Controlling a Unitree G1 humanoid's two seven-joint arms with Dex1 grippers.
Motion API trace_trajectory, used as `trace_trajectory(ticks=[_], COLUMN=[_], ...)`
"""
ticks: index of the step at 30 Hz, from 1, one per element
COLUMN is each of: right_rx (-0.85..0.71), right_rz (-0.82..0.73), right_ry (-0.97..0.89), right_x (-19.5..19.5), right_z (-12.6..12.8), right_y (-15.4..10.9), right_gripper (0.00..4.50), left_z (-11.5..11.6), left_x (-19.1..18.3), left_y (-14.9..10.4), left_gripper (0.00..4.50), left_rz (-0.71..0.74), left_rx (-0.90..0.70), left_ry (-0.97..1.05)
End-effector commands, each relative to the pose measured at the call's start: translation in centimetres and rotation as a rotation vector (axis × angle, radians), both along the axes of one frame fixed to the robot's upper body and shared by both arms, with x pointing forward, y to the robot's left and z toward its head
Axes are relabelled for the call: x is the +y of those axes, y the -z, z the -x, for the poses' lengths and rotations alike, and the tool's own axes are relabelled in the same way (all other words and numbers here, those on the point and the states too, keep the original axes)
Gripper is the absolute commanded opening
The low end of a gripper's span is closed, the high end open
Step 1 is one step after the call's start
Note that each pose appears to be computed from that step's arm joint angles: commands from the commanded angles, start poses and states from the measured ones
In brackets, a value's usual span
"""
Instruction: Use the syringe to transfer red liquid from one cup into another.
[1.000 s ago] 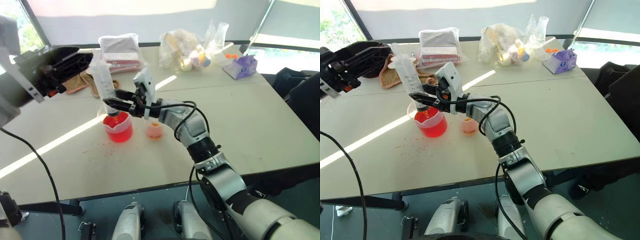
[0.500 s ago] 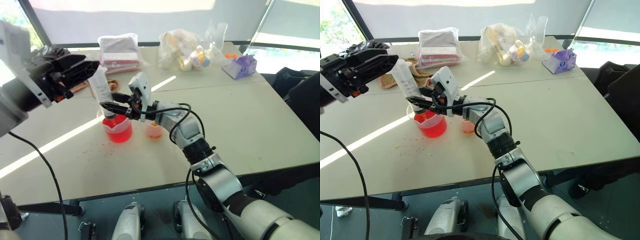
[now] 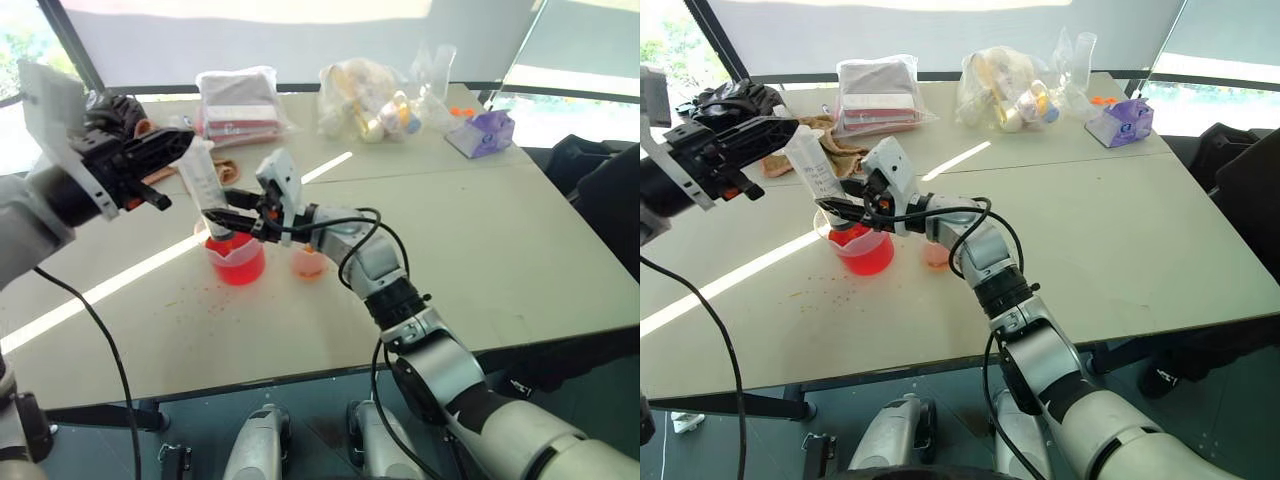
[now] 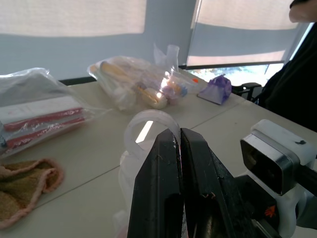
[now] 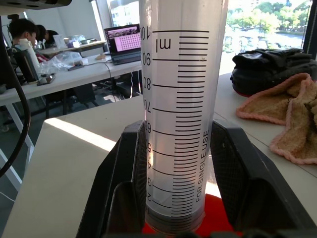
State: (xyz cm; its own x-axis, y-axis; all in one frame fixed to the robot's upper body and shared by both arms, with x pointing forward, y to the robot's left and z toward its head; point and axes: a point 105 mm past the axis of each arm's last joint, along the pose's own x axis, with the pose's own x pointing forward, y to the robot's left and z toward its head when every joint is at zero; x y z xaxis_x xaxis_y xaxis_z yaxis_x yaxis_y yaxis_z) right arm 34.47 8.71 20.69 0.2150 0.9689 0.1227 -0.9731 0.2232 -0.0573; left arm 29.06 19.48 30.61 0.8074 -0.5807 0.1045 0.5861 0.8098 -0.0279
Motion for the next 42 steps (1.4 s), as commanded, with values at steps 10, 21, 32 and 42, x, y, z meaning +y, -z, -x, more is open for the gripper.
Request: trace_trajectory(ticks=[10, 21, 32, 42], right_rx=[-0.05, -0.026, 0.003, 0.017], right_rz=[-0.035, 0.004, 0.035, 0.049], right_ry=[-0.046, -0.073, -0.088, -0.092], right_x=[0.7, 1.3, 1.4, 1.3], right_z=[1.2, 1.9, 2.5, 2.7], right_y=[-1.0, 0.8, 2.3, 2.8], right_gripper=[1.32, 1.32, 1.32, 1.32], left_z=[0.1, 0.0, 0.0, -0.2], left_x=[-0.3, -0.3, 0.1, 0.4], left_y=[-1.9, -2.1, -2.9, -3.5], left_gripper=[0.02, 0.02, 0.02, 0.02], left_rz=[0.013, 0.005, 0.014, 0.022], left_rx=[-0.063, -0.074, -0.1, -0.117], left_ry=[0.029, 0.024, 0.002, -0.018])
